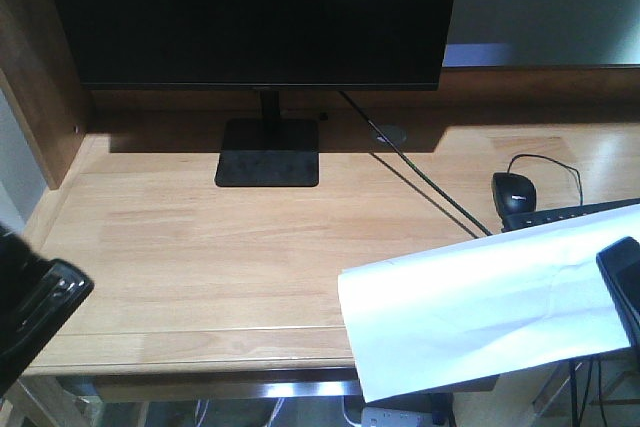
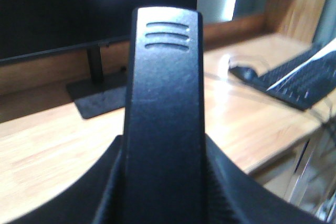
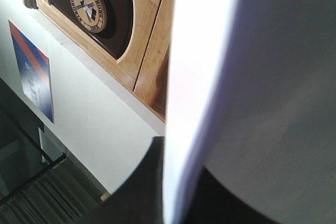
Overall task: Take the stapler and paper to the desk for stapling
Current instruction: 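Move the left gripper with the black stapler down onto the desk top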
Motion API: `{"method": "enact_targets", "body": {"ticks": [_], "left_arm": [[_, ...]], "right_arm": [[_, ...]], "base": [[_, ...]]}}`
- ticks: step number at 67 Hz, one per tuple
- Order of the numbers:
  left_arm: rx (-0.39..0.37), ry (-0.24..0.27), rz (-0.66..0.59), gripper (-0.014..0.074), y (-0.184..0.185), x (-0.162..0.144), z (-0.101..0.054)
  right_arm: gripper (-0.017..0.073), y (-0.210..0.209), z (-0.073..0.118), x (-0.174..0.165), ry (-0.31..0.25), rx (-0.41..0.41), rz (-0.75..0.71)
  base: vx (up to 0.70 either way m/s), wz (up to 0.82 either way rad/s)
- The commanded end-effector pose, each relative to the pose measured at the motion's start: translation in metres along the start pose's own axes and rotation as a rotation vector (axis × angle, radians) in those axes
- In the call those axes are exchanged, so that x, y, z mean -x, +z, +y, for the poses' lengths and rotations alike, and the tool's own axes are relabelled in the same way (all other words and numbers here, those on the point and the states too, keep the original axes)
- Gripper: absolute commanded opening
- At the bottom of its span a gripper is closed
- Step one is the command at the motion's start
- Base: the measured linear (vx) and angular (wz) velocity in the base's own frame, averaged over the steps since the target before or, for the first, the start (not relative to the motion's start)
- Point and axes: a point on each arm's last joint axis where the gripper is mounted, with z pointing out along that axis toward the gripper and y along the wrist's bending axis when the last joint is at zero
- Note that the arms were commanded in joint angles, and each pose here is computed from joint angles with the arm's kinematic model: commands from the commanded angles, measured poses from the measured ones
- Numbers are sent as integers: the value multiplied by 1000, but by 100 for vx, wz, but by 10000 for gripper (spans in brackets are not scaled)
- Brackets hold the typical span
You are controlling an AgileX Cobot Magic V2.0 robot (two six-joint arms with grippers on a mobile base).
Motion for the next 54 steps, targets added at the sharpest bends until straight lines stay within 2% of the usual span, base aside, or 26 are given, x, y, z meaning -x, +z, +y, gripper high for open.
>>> {"method": "enact_targets", "body": {"ticks": [1, 11, 17, 28, 35, 38, 47, 54], "left_arm": [[30, 59, -94, -7, 13, 40, 5], [25, 130, 1, -7, 49, 65, 11], [14, 209, 59, -7, 73, 76, 15], [-56, 262, 160, -7, 123, 83, 18], [-130, 280, 206, -7, 157, 85, 17], [-176, 267, 227, -7, 172, 86, 16], [-322, 322, 281, -7, 209, 84, 11], [-409, 319, 309, -7, 238, 84, 13]], "right_arm": [[-9, -1, 4, 1, 5, 51, -23], [-9, -1, 4, 1, 5, 51, -23], [-9, -1, 4, 1, 5, 51, -23], [-9, -1, 4, 1, 5, 50, -23], [-9, -1, 4, 1, 5, 50, -23], [-9, -1, 4, 1, 5, 50, -23], [-9, -1, 4, 1, 5, 50, -23], [-9, -1, 4, 1, 5, 50, -23]], "base": [[0, 0], [0, 0], [0, 0], [0, 0], [0, 0], [0, 0], [0, 0], [0, 0]]}}
